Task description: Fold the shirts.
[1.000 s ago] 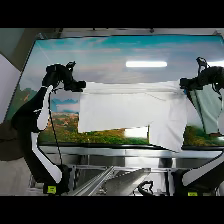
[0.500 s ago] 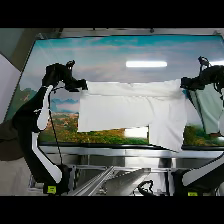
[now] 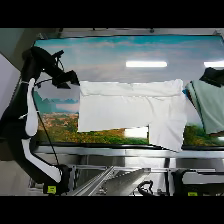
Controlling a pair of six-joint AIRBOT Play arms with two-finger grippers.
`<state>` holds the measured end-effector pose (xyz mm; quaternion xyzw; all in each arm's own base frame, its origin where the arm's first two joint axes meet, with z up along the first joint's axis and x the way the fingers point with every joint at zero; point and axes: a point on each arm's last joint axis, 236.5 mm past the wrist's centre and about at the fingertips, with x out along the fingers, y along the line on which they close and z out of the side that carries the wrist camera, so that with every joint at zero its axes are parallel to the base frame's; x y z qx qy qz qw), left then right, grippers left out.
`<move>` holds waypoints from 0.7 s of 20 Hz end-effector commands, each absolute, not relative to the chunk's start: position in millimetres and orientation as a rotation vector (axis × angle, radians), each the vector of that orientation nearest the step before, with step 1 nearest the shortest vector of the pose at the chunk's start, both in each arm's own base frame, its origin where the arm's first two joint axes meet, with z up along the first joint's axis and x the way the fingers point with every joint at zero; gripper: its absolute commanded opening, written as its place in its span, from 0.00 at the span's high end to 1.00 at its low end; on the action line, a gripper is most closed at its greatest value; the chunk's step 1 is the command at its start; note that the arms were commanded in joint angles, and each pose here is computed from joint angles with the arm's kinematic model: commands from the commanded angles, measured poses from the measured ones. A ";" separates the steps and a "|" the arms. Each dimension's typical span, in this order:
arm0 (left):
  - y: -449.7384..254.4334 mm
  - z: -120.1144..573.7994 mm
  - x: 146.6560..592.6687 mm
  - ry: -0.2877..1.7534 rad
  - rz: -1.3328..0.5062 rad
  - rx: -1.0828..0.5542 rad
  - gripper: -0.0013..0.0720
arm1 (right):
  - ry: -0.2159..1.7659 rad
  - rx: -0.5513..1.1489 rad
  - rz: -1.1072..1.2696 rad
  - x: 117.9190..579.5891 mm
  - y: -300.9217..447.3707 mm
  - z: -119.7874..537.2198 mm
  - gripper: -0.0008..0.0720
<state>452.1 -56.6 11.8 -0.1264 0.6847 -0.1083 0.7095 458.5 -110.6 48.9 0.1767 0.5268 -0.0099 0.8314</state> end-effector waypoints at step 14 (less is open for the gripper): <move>-84.2 -118.8 276.5 1.646 -0.200 -0.567 0.11 | 1.394 0.886 -0.064 279.1 -106.9 -35.8 0.45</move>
